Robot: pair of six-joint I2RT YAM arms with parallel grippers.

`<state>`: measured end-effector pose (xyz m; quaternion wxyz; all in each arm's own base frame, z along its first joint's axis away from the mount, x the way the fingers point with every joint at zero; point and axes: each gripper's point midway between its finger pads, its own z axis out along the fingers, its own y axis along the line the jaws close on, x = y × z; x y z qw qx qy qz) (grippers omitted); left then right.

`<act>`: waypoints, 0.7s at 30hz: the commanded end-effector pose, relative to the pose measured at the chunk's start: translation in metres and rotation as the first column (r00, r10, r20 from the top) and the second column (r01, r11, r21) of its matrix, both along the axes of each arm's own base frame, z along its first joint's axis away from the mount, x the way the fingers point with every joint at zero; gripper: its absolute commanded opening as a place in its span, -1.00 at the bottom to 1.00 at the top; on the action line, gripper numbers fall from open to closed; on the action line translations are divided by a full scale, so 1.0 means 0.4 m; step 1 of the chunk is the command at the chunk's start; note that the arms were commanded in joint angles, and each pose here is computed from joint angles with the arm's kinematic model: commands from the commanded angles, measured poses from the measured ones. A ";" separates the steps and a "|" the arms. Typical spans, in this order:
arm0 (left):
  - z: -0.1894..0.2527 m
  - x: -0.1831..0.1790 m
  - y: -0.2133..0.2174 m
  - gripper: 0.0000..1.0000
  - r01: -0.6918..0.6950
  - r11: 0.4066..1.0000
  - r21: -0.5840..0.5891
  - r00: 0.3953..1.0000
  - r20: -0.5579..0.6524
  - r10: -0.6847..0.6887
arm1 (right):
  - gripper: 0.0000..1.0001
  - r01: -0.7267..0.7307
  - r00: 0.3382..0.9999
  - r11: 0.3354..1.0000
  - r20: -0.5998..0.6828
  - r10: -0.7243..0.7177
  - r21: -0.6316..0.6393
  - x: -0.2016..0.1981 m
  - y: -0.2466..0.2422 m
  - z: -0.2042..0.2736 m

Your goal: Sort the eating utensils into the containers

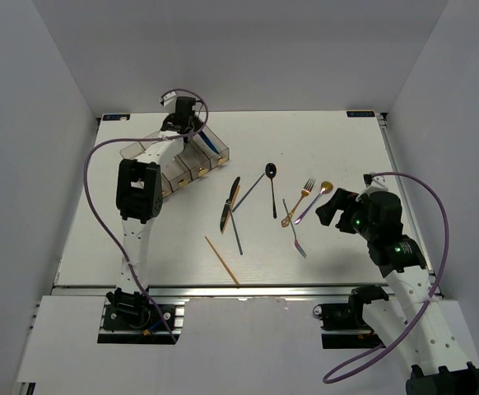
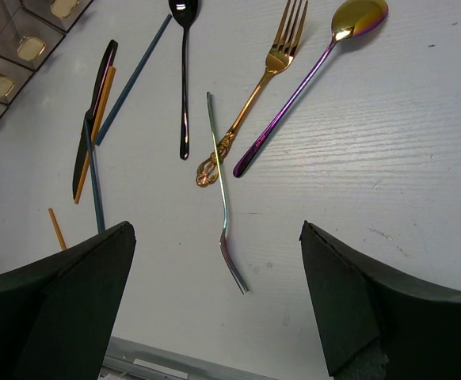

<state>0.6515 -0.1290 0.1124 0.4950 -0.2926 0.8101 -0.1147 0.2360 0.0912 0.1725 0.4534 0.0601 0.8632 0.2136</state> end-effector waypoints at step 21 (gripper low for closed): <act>0.719 -0.431 0.058 0.96 0.052 0.996 0.076 0.955 0.287 -0.072 | 0.79 -0.242 0.969 0.966 -0.075 0.236 -0.089 0.083 0.266 -0.007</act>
